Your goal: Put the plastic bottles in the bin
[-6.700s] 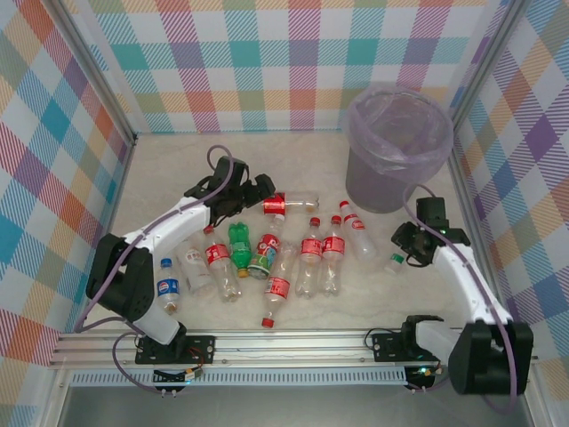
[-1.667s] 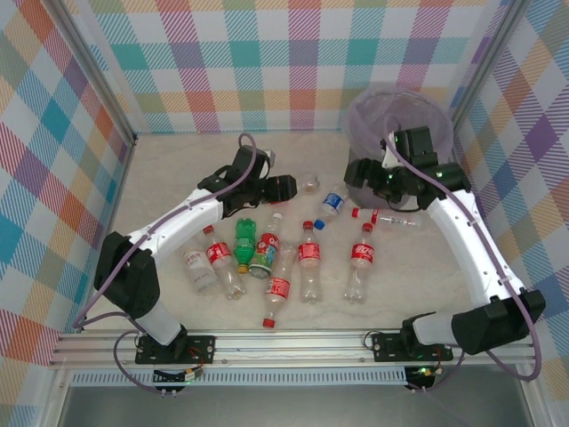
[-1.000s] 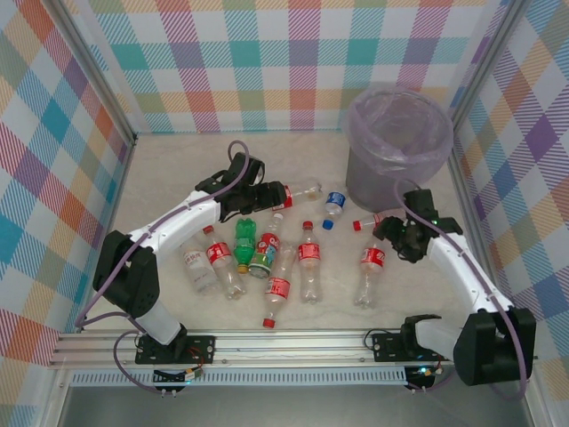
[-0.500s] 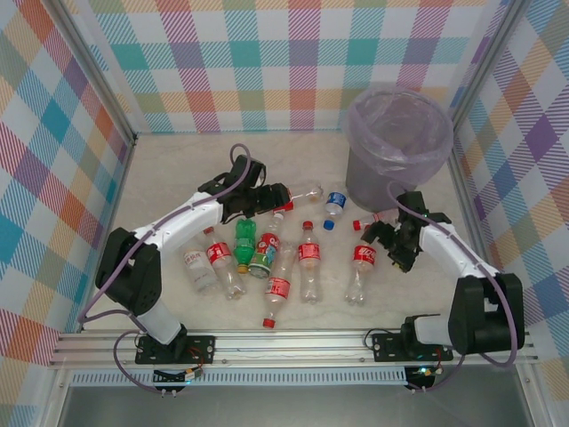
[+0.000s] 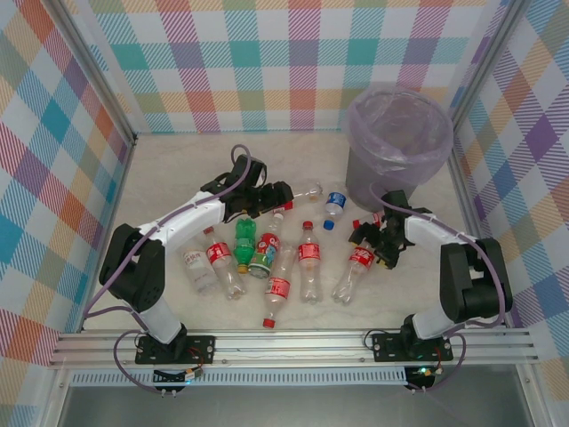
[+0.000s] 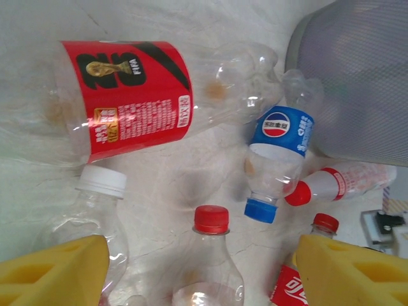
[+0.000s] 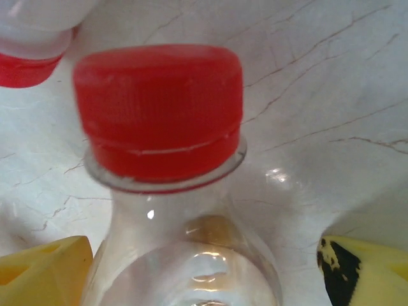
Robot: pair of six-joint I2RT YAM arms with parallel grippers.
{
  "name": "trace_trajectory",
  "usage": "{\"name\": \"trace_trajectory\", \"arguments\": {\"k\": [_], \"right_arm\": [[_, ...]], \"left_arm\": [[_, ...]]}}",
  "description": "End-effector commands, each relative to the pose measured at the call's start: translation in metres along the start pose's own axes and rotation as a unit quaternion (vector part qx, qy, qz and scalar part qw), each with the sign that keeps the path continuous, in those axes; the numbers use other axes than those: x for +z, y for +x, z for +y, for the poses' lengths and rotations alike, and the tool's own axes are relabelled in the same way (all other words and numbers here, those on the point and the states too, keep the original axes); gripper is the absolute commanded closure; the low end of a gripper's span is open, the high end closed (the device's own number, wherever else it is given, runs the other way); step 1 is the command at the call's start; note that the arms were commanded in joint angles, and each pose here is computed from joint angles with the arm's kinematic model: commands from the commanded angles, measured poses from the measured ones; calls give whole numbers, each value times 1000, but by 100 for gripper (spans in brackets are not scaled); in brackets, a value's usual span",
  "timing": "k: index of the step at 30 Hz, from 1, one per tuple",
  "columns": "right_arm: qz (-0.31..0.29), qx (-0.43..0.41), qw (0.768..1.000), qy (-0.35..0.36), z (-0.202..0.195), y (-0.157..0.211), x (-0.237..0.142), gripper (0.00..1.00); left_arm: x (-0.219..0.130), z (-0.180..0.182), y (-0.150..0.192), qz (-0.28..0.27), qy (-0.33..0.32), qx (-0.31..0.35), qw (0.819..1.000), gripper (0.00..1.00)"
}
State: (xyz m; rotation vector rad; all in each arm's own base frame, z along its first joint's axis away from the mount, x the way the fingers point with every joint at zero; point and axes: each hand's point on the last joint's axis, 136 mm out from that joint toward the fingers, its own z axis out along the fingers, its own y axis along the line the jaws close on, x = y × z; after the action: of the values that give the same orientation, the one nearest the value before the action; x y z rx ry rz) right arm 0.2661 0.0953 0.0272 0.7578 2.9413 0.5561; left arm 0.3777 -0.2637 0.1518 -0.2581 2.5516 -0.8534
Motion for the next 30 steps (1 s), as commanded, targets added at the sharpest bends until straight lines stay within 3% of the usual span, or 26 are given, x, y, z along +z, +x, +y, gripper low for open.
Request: {"name": "trace_trajectory", "arguments": {"k": [1, 19, 27, 30], "right_arm": [[-4, -12, 1000, -20, 11, -8, 4, 9], [-13, -20, 1000, -17, 16, -22, 10, 32], [-38, -35, 998, -22, 18, -10, -31, 51], [-49, -44, 997, -27, 19, -1, -52, 52]], "left_arm": [[-1, -12, -7, 1, 26, -9, 1000, 23], [-2, -7, -8, -8, 27, -15, 1000, 23], [2, -9, -11, -7, 32, -15, 999, 22], [5, -11, -12, -6, 40, -19, 999, 22]]}}
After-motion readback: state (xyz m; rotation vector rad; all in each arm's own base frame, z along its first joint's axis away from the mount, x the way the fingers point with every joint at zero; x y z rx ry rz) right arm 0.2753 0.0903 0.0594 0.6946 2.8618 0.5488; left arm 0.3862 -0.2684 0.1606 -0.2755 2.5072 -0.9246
